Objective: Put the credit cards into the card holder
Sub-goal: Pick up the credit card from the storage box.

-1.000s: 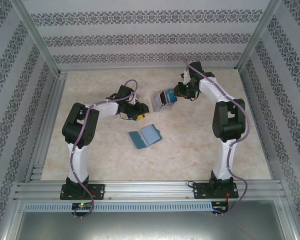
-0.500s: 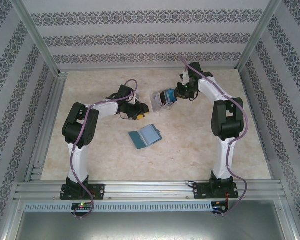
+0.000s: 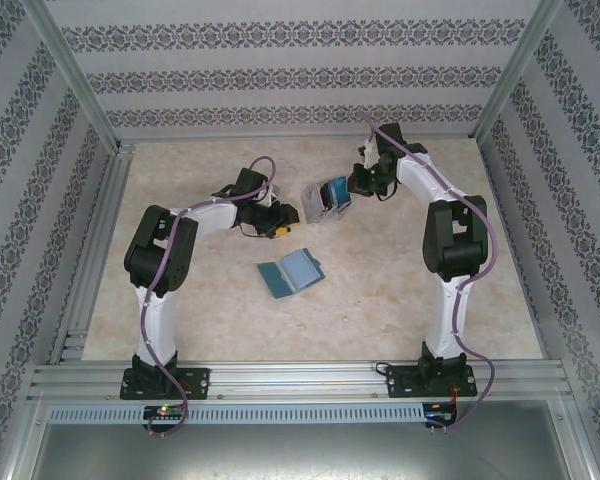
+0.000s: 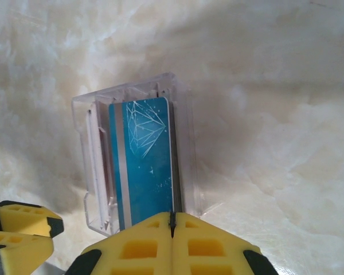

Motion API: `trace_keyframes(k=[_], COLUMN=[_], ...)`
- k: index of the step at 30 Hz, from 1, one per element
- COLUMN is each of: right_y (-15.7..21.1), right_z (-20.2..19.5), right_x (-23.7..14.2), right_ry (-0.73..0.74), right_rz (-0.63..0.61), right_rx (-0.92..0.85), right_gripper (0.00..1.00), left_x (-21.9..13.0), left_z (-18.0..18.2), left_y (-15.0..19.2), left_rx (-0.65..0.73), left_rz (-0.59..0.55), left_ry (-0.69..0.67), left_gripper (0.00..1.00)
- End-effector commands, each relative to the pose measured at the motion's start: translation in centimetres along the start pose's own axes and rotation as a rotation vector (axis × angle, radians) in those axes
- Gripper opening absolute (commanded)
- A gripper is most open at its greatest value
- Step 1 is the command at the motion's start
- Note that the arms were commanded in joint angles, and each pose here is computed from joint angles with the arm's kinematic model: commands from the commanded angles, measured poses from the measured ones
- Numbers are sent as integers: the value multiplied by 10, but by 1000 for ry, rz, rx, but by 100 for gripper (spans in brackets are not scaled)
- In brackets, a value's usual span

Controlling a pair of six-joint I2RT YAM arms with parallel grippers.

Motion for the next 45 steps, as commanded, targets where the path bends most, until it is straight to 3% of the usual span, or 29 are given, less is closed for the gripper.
trace_keyframes(k=[1,17,28,45], right_y=[-2,-2,0,9], right_z=[19,22,40,59], right_x=[-27,-37,-55,-58], right_ry=[-99,-222,-420,-598], right_rz=[-35,-39,-24,66], right_rx=[-16,20,56,75], right_gripper=[0,0,0,0], left_x=[3,-17,-29,-26], left_z=[-11,-39,-60,-72], left_y=[-3,-39,-71,-95], left_rx=[28,6,13,33], left_rz=[9,-115,-231,-262], left_ry=[29,234,405,481], left_gripper=[45,49,54,56])
Point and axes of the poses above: each hand's point on the last joint's axis, 136 mm out from that joint toward the fingers, its own x axis out along the fingers, its own z axis along the line the jaws close on, y = z × x, the point moved 6 cm from there along -x, back along the fingers, and after that the axes turned 15 degrees about x, right-handed, at the moved point
